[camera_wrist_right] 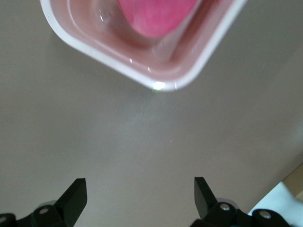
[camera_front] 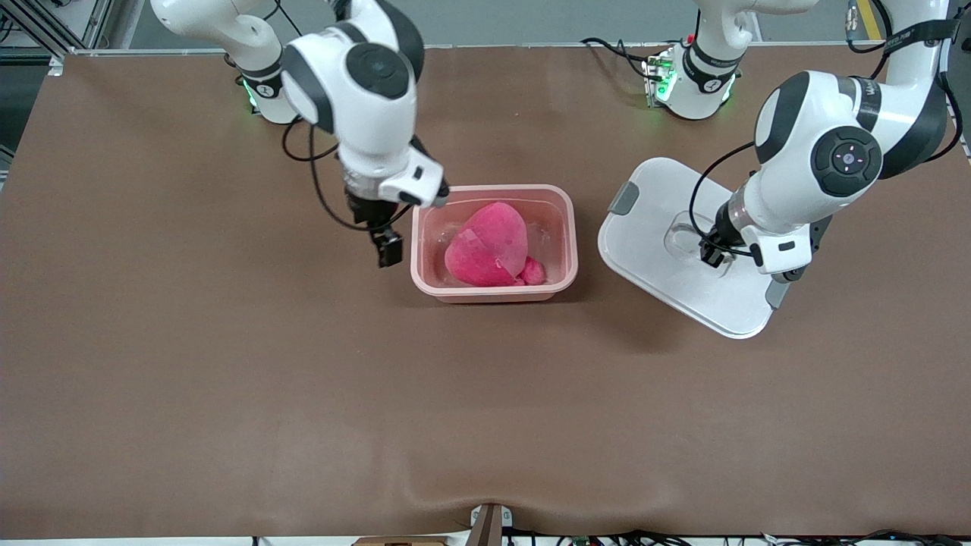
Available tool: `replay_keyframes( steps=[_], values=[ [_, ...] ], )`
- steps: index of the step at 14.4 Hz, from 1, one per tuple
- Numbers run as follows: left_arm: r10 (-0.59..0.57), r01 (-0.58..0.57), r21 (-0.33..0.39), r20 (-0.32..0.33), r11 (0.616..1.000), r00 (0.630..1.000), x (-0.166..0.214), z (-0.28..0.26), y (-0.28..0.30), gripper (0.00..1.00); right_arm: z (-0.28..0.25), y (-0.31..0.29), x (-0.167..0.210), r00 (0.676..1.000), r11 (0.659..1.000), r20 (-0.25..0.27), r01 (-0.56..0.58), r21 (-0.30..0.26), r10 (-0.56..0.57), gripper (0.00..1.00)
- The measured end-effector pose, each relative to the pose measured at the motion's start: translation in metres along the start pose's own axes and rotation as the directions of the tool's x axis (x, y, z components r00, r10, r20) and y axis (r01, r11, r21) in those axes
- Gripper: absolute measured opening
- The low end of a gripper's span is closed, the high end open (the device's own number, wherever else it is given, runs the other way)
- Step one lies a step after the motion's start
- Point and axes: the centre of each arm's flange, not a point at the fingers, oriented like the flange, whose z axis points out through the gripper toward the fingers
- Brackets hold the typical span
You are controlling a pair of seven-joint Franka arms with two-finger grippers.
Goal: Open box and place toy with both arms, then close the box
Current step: 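Withdraw the right gripper from the box toward its side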
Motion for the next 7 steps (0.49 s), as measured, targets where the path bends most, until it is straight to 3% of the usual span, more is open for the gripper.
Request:
replay_keyframes(
  steps=[3,7],
  values=[
    [0.001,-0.001,0.0,0.0,1.0,1.0,0.0,0.0,0.0,0.07,0.014,0.003,-0.052,0.992,0.992,-0.036,-0.122,0.031,0.123,1.0],
    [0.001,-0.001,0.0,0.0,1.0,1.0,-0.001,0.0,0.0,0.07,0.035,0.0,-0.119,0.952,0.953,-0.073,-0.293,0.082,0.299,1.0]
  ],
)
